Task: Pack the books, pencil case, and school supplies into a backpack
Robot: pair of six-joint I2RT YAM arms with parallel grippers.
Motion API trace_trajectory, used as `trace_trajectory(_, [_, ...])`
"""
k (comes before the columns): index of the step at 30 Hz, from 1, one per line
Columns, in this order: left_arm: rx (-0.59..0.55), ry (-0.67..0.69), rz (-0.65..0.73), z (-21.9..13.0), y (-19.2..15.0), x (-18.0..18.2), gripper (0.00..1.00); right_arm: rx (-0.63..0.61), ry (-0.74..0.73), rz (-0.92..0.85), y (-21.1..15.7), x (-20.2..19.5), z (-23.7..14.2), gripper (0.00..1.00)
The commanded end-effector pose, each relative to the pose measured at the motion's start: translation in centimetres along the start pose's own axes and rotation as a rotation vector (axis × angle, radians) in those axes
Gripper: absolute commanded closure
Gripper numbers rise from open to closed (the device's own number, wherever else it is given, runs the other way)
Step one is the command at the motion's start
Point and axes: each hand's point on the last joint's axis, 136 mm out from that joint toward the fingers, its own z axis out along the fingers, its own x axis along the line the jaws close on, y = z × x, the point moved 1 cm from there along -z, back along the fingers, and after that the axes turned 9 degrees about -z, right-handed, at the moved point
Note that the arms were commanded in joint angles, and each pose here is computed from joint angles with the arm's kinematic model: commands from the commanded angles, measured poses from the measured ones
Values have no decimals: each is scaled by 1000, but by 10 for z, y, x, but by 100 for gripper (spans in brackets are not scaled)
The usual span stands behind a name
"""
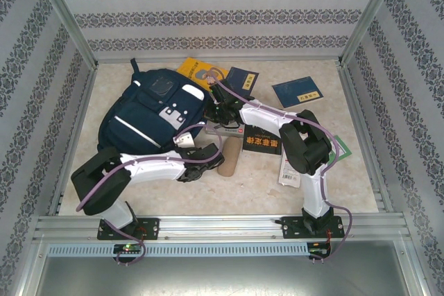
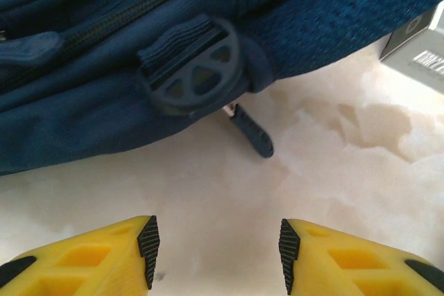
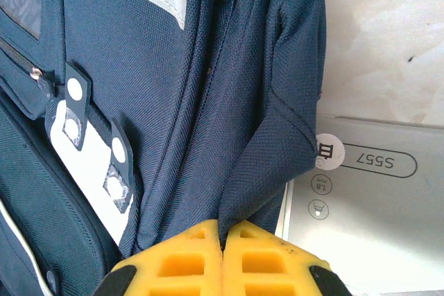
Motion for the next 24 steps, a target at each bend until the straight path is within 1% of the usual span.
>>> trace_trajectory(1, [-68,-16,-75,4,13,-16,48,3,76,-6,3,23,-15,100])
trace_trajectory(7, [-97,81,-102,16,19,-8,49,31,69,5,-5,16,-7,100])
trace_trajectory(11, [-98,95,-142,25,23,-1,49,47,70,10,-9,14,-4,100])
trace_trajectory(18, [-75,129,-162,42,23,-1,50,51,75,5,-11,15,-5,100])
trace_trajectory(24, [-65,160,-168,54,19,1,54,57,78,3,-13,16,-4,100])
